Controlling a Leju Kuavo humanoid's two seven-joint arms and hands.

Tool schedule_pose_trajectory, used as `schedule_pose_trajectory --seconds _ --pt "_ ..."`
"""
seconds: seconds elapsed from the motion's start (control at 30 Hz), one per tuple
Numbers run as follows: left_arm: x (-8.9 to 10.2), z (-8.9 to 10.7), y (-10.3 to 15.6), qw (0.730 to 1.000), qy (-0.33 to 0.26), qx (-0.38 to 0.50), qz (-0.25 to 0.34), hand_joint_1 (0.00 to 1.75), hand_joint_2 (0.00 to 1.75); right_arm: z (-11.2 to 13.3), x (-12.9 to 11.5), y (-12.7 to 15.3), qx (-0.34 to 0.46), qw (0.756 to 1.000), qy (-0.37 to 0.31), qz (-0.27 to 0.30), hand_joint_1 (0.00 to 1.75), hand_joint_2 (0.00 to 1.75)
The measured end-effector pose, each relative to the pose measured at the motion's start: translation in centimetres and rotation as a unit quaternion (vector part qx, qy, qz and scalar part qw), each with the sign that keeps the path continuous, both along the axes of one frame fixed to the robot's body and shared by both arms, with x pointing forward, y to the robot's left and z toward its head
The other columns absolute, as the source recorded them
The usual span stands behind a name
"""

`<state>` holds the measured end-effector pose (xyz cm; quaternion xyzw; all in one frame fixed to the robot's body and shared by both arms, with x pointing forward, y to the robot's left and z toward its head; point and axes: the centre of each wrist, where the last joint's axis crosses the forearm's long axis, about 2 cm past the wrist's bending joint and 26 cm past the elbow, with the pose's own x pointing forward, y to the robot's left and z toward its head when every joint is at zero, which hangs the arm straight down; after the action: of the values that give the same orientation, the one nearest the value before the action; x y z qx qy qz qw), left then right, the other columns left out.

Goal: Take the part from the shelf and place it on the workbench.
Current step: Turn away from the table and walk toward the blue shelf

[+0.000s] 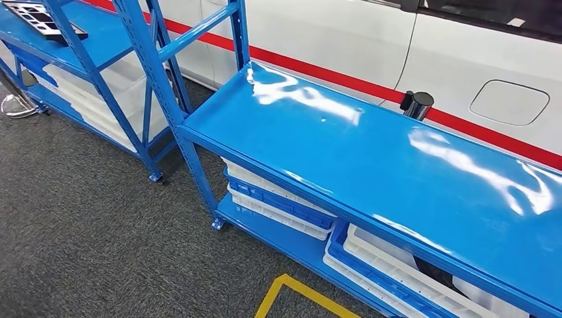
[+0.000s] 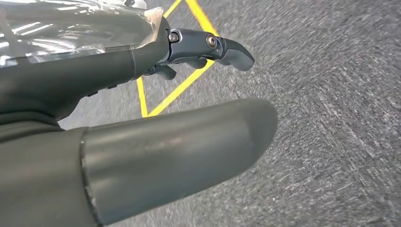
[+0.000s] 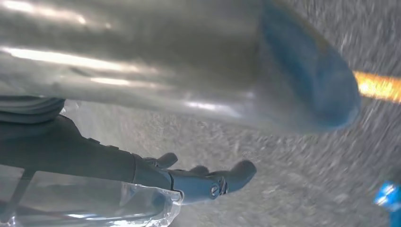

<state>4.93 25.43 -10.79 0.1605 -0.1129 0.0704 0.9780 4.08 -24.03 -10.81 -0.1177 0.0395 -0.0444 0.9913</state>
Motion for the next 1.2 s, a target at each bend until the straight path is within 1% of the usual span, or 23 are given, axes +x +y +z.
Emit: schedule_pose_trajectory --seconds 0.1,0.23,0.43,0.67,0.77,1.03,1.2 --pt "-0.1 0.0 0.1 1.000 0.005 0.000 -0.005 0.00 0.00 0.0 0.0 0.6 0.024 0.999 -0.020 0.034 0.00 0.00" --pt "-0.1 0.0 0.0 1.000 0.010 -0.001 -0.007 0.00 0.00 0.1 -0.2 1.0 0.034 0.998 -0.027 0.051 0.00 0.00" --pt "0.2 0.0 0.1 1.000 0.011 0.000 -0.010 0.00 0.00 0.1 -0.4 1.3 0.035 0.998 -0.024 0.055 0.00 0.00" --pt "-0.1 0.0 0.1 1.000 0.017 0.000 -0.009 0.00 0.00 0.0 -0.6 1.0 0.030 0.998 -0.024 0.049 0.00 0.00" --pt "-0.1 0.0 0.1 1.000 0.017 0.000 -0.008 0.00 0.00 0.0 -0.6 0.8 0.026 0.998 -0.034 0.047 0.00 0.00" --pt "-0.2 0.0 0.1 1.000 0.013 0.000 -0.005 0.00 0.00 -0.2 -0.9 -1.5 0.003 0.996 -0.084 0.042 0.00 0.00" --pt "-0.2 0.0 0.0 1.000 0.010 0.000 -0.004 0.00 0.00 -0.4 -1.2 -2.8 -0.008 0.995 -0.086 0.038 0.00 0.00"
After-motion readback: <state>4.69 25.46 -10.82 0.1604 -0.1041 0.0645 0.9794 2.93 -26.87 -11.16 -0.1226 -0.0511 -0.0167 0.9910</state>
